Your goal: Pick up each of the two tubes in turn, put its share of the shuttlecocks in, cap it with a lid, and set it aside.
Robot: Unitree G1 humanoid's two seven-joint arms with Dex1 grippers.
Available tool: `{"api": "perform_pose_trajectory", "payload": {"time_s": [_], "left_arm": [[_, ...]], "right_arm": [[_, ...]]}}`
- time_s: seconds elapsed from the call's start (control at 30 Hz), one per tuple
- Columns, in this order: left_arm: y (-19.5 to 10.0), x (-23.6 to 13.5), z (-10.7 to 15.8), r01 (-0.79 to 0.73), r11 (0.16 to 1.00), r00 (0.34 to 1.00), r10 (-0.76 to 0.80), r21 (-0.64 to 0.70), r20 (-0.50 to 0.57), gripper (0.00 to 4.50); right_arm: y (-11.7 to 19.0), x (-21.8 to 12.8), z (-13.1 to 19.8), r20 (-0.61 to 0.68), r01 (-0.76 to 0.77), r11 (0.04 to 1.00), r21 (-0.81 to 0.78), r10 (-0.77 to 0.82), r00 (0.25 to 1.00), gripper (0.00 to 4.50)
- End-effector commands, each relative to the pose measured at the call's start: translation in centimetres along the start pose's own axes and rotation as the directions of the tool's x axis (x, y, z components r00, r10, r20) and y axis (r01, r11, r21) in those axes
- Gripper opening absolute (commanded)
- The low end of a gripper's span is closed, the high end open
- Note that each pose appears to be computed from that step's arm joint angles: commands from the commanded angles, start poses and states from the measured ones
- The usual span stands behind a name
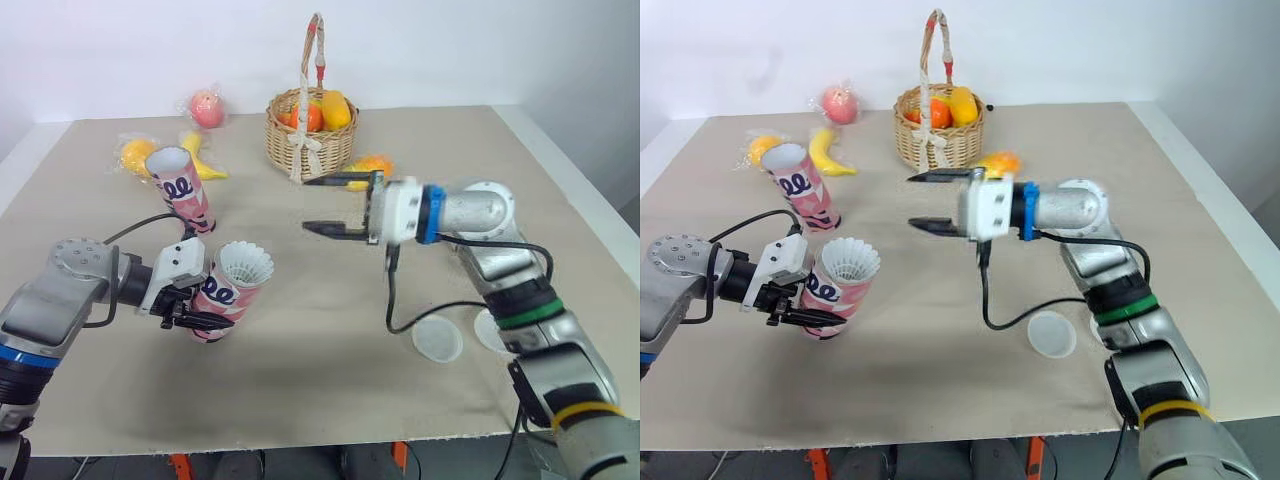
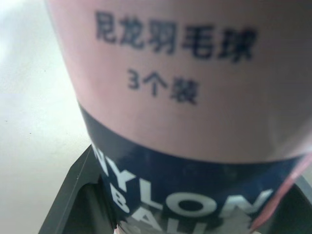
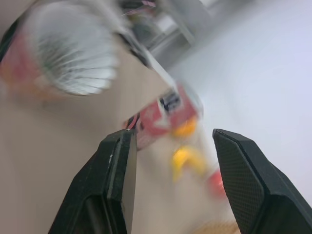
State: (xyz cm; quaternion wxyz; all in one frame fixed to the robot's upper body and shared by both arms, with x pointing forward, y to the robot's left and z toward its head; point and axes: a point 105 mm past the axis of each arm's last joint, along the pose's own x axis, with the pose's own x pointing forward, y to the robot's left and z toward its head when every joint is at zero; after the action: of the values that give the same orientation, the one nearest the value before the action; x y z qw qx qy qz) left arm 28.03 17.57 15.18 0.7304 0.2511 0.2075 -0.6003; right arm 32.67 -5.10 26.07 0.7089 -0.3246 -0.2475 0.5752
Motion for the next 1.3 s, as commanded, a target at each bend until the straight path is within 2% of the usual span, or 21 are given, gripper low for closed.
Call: {"api": "perform_pose_trajectory", "payload": {"time_s": [0.03, 0.1, 0.17, 0.37, 0.5, 0.67, 0.87, 0.97, 1.1, 1.3], "left_arm": [[0.0, 0.0, -0.5, 0.009, 1.000, 1.000, -0.009, -0.008, -0.019, 2.67], [0.0, 0.1, -0.5, 0.009, 1.000, 1.000, -0.009, -0.003, -0.017, 2.67], [0.1, 0.2, -0.4, 0.010, 1.000, 1.000, -0.010, 0.002, -0.016, 2.67], [0.3, 0.4, -0.1, 0.012, 1.000, 1.000, -0.012, 0.010, -0.012, 2.67], [0.5, 0.6, 0.3, 0.016, 1.000, 1.000, -0.016, 0.019, -0.008, 2.67], [0.8, 0.8, 0.4, 0.016, 1.000, 1.000, -0.016, 0.022, -0.003, 2.67], [0.8, 0.9, 0.3, 0.009, 1.000, 1.000, -0.010, 0.018, 0.004, 2.67], [0.8, 0.9, 0.2, 0.007, 1.000, 1.000, -0.007, 0.016, 0.006, 2.67], [0.7, 1.0, 0.0, 0.000, 1.000, 1.000, 0.000, 0.010, 0.010, 2.67], [0.7, 1.1, 0.0, -0.015, 1.000, 1.000, 0.015, 0.006, 0.020, 2.67]], "right_arm": [[-0.9, 0.8, 3.4, 0.095, 0.032, 0.981, 0.193, -0.051, 0.994, 1.84], [-0.1, 1.3, 3.8, 0.099, -0.020, 0.969, 0.245, -0.004, 0.995, 0.76], [1.0, 1.7, 4.2, 0.102, -0.123, 0.952, 0.279, 0.098, 0.990, 0.07], [2.2, 2.4, 5.7, 0.111, -0.329, 0.916, 0.229, 0.311, 0.944, 0.07], [2.5, 5.0, 5.7, -0.006, -0.503, 0.863, 0.055, 0.504, 0.864, 0.07], [1.9, 7.7, 4.2, -0.181, -0.593, 0.800, -0.089, 0.573, 0.799, 0.07], [3.5, 7.2, 3.6, -0.264, -0.771, 0.628, -0.110, 0.729, 0.631, 0.07], [3.7, 7.5, 3.3, -0.292, -0.790, 0.603, -0.110, 0.741, 0.605, 0.07], [4.6, 9.7, 2.9, -0.311, -0.801, 0.589, -0.105, 0.746, 0.589, 0.07], [6.9, 11.1, 3.1, -0.240, -0.836, 0.547, -0.043, 0.806, 0.540, 0.07]]}}
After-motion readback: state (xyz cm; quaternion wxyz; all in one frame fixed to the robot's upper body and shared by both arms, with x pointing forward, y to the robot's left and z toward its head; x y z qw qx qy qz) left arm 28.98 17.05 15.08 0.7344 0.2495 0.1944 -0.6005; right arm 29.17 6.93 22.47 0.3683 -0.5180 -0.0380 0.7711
